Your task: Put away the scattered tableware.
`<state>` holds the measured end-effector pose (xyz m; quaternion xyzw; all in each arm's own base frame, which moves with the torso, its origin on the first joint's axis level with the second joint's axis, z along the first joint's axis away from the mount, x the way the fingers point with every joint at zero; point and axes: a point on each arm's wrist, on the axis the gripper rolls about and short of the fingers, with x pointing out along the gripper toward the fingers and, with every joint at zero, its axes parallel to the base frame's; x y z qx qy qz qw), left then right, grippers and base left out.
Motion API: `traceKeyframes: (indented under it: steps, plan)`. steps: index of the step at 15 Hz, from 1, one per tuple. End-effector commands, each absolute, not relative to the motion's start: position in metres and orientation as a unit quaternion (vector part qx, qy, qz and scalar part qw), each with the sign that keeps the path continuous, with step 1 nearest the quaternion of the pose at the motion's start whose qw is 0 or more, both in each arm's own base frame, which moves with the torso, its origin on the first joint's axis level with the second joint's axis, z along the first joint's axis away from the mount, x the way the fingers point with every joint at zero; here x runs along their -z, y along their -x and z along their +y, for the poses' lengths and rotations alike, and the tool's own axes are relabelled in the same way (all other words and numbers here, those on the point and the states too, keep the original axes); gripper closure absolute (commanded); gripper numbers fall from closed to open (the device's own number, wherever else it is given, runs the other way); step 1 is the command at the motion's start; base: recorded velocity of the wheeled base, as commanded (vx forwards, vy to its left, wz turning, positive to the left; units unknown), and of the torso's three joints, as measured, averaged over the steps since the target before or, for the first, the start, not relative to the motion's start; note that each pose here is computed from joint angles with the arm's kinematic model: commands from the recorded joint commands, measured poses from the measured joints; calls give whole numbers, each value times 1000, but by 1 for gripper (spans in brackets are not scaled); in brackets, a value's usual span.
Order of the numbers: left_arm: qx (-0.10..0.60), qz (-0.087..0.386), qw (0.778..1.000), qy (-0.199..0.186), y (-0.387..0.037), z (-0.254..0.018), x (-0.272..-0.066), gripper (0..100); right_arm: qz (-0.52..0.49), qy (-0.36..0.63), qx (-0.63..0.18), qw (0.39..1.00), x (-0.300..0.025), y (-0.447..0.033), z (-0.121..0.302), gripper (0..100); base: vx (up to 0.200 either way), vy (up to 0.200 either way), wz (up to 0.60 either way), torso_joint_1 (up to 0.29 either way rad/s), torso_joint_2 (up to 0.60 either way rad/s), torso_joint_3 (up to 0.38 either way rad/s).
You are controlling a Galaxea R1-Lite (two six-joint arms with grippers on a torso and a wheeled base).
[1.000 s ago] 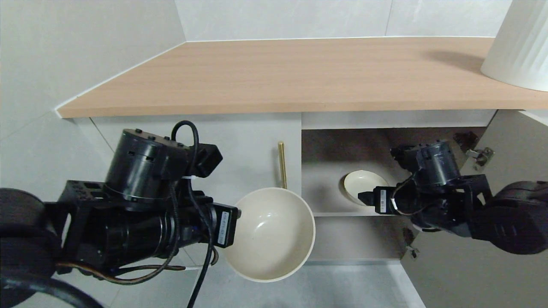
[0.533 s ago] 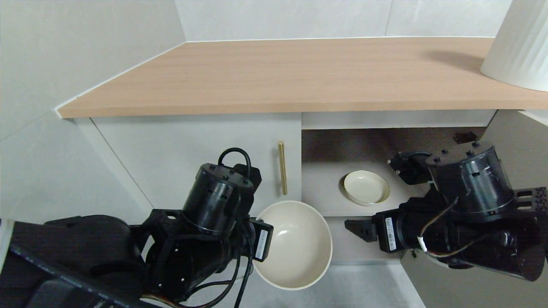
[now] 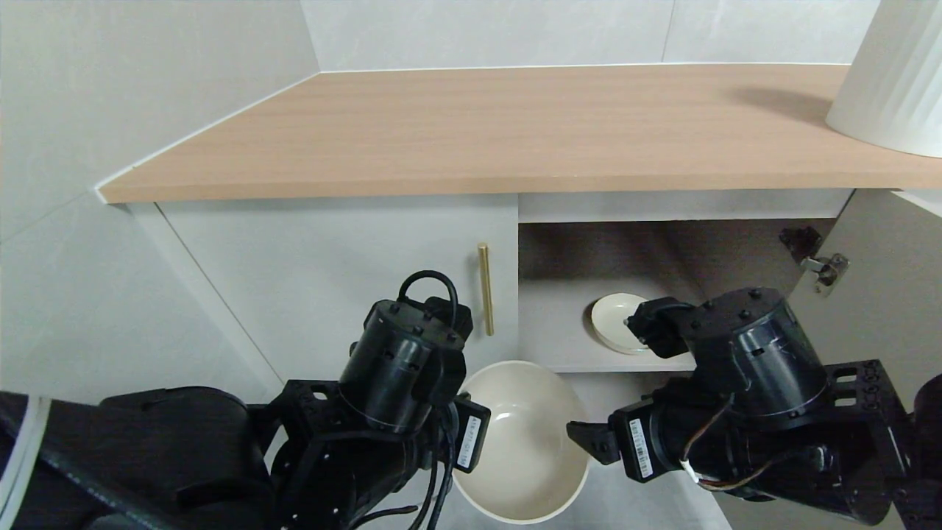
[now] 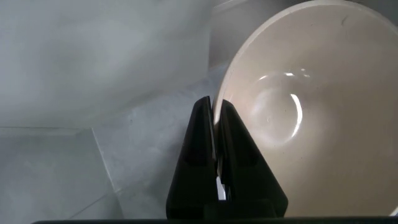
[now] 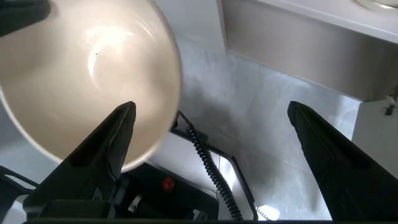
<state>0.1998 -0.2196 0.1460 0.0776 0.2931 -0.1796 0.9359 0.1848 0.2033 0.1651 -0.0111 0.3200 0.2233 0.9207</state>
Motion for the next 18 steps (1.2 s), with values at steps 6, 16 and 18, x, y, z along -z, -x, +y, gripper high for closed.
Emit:
traceKeyframes:
  steps: [6,16,18]
  plan:
    - [194,281,937,-72,-194,-224,-148,100,328,18,-221,918,-154,-190,210,0,0,0,0,0,0,0]
    - [197,276,938,-72,-190,-225,-151,100,326,16,-222,919,-153,-190,212,100,0,0,0,0,0,0]
    - [192,274,940,-58,-190,-225,-154,0,326,16,-222,919,-153,-190,212,100,0,0,0,0,0,0]
